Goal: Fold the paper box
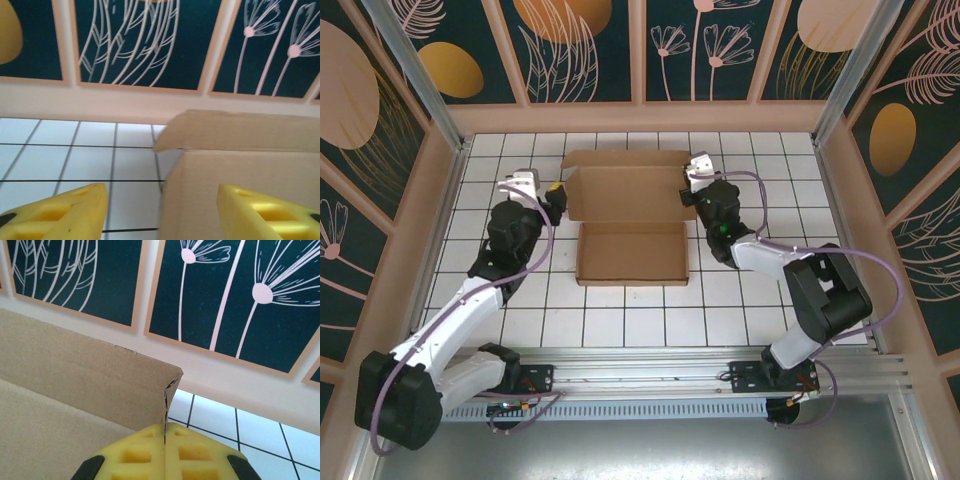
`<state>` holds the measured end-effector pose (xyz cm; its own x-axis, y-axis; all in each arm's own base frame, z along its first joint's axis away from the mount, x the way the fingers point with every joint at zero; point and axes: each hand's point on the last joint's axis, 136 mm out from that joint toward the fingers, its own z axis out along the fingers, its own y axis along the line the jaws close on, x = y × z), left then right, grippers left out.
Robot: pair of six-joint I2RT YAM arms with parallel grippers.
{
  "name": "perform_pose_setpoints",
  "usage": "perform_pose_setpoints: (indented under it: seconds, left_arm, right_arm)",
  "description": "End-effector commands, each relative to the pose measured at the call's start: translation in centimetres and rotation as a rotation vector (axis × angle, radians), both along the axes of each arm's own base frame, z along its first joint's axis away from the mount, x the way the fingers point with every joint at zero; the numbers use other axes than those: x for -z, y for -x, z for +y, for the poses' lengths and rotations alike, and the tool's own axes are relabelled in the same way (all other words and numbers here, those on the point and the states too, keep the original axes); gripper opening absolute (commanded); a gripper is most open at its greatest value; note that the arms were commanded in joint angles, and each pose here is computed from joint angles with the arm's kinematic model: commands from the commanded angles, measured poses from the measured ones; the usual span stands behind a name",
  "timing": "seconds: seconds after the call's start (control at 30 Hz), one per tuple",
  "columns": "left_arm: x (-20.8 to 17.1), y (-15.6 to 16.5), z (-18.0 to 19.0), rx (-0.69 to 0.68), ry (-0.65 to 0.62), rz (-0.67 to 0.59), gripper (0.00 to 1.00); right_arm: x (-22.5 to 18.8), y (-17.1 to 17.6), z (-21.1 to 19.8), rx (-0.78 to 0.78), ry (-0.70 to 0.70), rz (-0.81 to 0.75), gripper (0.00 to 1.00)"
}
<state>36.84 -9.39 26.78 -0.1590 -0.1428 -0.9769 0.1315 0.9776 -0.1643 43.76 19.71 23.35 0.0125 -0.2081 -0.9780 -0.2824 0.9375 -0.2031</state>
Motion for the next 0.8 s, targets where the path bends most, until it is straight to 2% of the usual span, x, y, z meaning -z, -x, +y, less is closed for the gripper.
perform_pose_setpoints:
  seconds: [0.0,0.1,0.17,0.33,0.4,0.53,0.6,0.77]
  left_arm:
    - [0.3,-1.6,-0.1,0.11,-0.051,-0.004,0.61]
    - [0.0,-3.7,0.0,0.171,-0.067,-0.015,0.64]
    - [-1.0,-4.9,0.1,0.223,-0.032,-0.041,0.67]
    - [-2.8,-5.4,-2.3,0.514,0.025,-0.111,0.7]
    - [-3.2,-5.4,-3.0,0.59,0.033,-0.127,0.7]
    - [-3.4,-5.8,-3.7,0.686,0.075,-0.128,0.68]
    - [-2.1,-6.3,-4.1,0.72,0.084,-0.078,0.64]
    - [-2.0,-6.8,-4.5,0.761,0.083,-0.069,0.57]
  right_arm:
    - [-2.8,0.8,-0.1,-0.06,-0.073,-0.071,0.01]
    - [-3.0,0.9,-0.2,-0.086,-0.093,-0.071,0.03]
    - [-3.0,1.0,-0.2,-0.098,-0.099,-0.068,0.05]
    - [-2.9,1.0,-0.2,-0.119,-0.111,-0.058,0.06]
    - [-2.9,1.0,-0.3,-0.123,-0.116,-0.056,0.06]
    - [-3.1,1.1,-0.5,-0.125,-0.123,-0.057,0.07]
    - [-3.1,1.1,-0.5,-0.128,-0.124,-0.057,0.07]
    - [-3.1,1.0,-0.5,-0.127,-0.126,-0.054,0.07]
